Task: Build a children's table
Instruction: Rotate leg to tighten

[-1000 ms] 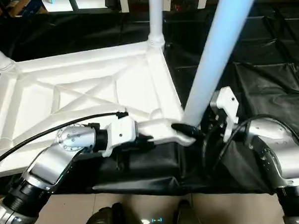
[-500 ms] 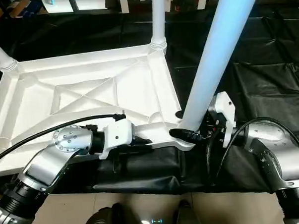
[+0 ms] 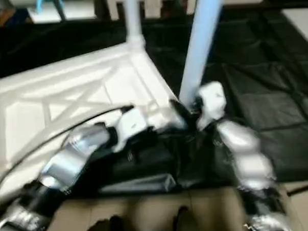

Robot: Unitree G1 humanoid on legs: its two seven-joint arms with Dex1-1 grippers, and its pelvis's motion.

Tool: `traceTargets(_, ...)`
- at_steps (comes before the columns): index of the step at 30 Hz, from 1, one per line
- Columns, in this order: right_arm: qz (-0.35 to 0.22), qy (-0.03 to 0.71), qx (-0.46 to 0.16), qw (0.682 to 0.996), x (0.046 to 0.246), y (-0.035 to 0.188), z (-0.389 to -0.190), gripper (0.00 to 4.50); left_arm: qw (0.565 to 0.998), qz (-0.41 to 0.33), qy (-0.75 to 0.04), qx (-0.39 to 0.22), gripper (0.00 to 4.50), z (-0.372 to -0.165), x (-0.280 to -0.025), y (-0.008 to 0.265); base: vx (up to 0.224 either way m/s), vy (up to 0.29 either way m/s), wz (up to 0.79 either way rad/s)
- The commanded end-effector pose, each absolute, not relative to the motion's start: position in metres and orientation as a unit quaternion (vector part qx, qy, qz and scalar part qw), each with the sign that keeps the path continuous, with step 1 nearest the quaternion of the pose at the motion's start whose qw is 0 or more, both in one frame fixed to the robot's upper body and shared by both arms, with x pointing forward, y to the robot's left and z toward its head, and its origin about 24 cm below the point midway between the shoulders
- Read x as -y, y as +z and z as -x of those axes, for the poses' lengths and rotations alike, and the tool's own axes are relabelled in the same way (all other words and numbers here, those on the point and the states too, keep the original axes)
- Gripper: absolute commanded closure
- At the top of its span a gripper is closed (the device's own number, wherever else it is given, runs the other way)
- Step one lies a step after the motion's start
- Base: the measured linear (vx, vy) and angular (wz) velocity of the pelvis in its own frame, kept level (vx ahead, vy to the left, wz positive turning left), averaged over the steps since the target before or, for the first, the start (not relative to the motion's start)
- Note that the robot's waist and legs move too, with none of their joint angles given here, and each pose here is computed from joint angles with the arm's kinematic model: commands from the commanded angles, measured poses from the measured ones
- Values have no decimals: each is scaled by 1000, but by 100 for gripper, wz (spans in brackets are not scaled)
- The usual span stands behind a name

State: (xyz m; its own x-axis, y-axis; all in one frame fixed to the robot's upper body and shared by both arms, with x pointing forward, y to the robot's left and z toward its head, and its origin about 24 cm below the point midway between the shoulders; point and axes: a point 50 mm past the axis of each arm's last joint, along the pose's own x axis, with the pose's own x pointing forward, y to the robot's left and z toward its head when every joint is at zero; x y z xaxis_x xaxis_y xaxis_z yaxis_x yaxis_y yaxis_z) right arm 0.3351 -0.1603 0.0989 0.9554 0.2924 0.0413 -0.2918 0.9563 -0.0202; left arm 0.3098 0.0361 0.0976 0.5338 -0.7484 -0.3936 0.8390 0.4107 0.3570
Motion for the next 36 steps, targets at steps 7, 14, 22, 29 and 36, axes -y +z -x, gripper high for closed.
traceTargets(7,-30,-10,-72,997,183,56,-345,243,826,-256,-495,-83,450,-305,-12,93,0,0,0)
traceTargets(14,-2,251,20,968,174,92,-327,188,758,-277,-589,-25,450,-289,-39,90,0,0,0)
traceTargets(22,70,437,-9,897,209,118,-285,126,718,-262,-644,-42,450,-275,-74,88,28,0,2)
traceTargets(29,75,468,-26,880,218,123,-276,107,703,-259,-661,-43,450,-270,-81,88,38,2,1)
traceTargets(36,97,484,-50,868,217,118,-274,69,692,-257,-674,-41,450,-265,-83,88,0,0,0)
